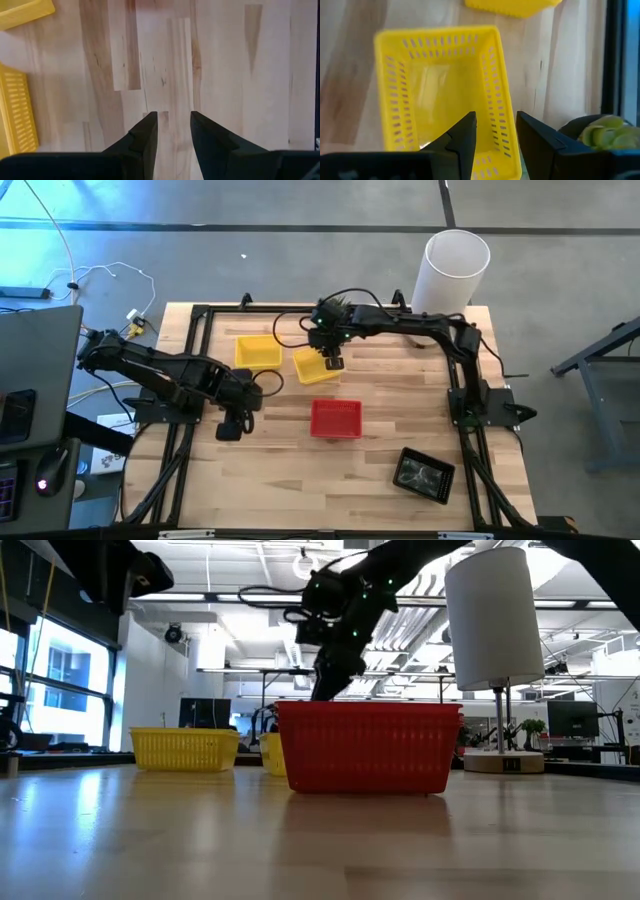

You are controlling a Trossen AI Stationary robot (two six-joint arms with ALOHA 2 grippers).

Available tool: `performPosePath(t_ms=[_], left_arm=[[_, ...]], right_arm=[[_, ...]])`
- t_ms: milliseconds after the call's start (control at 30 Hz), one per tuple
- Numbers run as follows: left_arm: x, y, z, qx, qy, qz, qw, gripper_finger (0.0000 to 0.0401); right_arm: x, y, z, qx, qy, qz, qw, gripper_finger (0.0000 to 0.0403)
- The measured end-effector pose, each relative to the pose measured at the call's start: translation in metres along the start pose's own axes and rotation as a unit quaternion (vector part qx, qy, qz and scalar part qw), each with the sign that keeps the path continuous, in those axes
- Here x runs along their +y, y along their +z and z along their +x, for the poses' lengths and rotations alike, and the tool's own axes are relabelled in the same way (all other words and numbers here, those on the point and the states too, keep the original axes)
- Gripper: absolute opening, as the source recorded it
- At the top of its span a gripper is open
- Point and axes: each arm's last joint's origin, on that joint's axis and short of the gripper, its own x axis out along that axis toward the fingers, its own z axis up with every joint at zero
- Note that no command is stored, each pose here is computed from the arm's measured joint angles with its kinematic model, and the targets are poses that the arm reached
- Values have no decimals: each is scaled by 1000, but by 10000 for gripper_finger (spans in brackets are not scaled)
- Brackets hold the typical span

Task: Stack baskets by color
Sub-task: Stack the right yellow bin on top of the left stacked yellow bins

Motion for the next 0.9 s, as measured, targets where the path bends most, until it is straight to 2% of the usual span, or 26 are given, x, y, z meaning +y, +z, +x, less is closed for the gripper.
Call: performPosePath(t_ms=[300, 500, 733, 833, 900], left_arm=[[-2, 0, 0, -1, 3, 5, 1000, 101], [0, 0, 0, -7, 30, 6, 999, 101], [0, 0, 0, -8, 33, 6, 999, 101], [0, 0, 0, -7, 33, 9, 999, 101], [0, 0, 0, -8, 35, 14, 999, 101]], right_arm=[[-11, -15, 26, 32, 0, 8, 999, 126], [-19, -23, 35, 46, -7, 18, 999, 126], [-19, -31, 49, 65, 4, 22, 998, 124], [-18, -33, 54, 72, 10, 24, 997, 107], [-17, -34, 55, 78, 16, 25, 996, 80]])
